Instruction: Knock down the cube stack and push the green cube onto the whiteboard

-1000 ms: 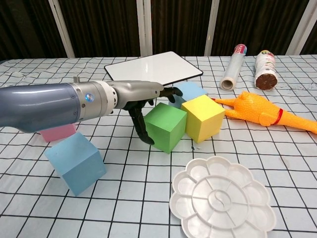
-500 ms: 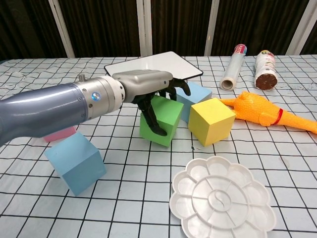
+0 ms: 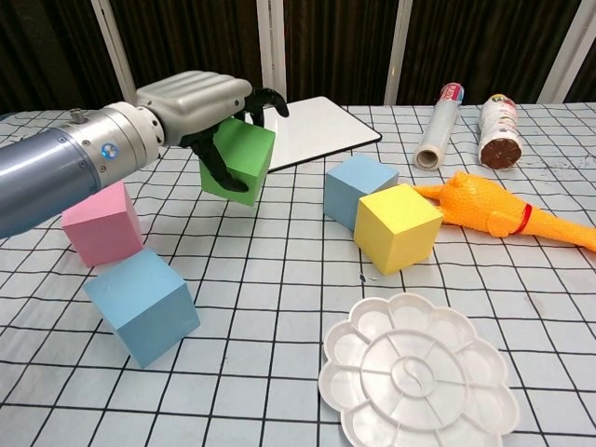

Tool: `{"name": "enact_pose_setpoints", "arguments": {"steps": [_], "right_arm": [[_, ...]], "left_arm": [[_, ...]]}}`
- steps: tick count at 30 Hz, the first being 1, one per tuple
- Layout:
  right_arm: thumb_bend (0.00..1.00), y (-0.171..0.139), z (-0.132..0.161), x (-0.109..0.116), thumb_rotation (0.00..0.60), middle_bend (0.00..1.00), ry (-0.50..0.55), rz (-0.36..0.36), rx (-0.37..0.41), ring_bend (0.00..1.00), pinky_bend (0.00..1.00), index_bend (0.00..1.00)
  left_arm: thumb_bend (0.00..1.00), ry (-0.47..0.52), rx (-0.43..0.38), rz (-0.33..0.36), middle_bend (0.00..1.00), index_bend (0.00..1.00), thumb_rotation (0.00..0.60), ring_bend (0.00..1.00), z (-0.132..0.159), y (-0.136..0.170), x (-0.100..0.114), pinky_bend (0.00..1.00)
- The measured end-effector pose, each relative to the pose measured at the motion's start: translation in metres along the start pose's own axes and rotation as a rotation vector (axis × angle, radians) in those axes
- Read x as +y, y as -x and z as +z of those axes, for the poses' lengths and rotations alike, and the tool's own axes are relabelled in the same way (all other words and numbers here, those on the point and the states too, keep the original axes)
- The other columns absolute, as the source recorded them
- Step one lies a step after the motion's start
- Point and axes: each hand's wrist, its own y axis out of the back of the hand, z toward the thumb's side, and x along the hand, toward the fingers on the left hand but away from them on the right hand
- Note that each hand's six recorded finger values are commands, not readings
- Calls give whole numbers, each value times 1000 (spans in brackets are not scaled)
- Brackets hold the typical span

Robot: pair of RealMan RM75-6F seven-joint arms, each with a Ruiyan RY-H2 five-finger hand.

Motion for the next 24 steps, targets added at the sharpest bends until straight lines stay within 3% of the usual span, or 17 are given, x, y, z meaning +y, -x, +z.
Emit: {"name": "enact_pose_setpoints", "arguments": {"steps": [6,11,16,24], "right_arm": [[27,1,-1,1,600,67,5,-7,-6,129,37,112],[27,3,-2,1,600,66,8,-4,-7,128,37,112],[27,4,-2,1,600,67,13,1,-2,129,37,112],[27,2,-3,3,600,67,22,-3,2,128,37,112]], "left_arm": [[268,-28,34,34,307,169,600,359,-12,-9,-5,523],[149,-95,63,54,21,62,600,10,-11,-24,-10,149],[54,-146,93,69,0,28,600,0,-2,-38,-9,7],[46,-120,109,85,0,17,600,0,11,-42,6,0]]}}
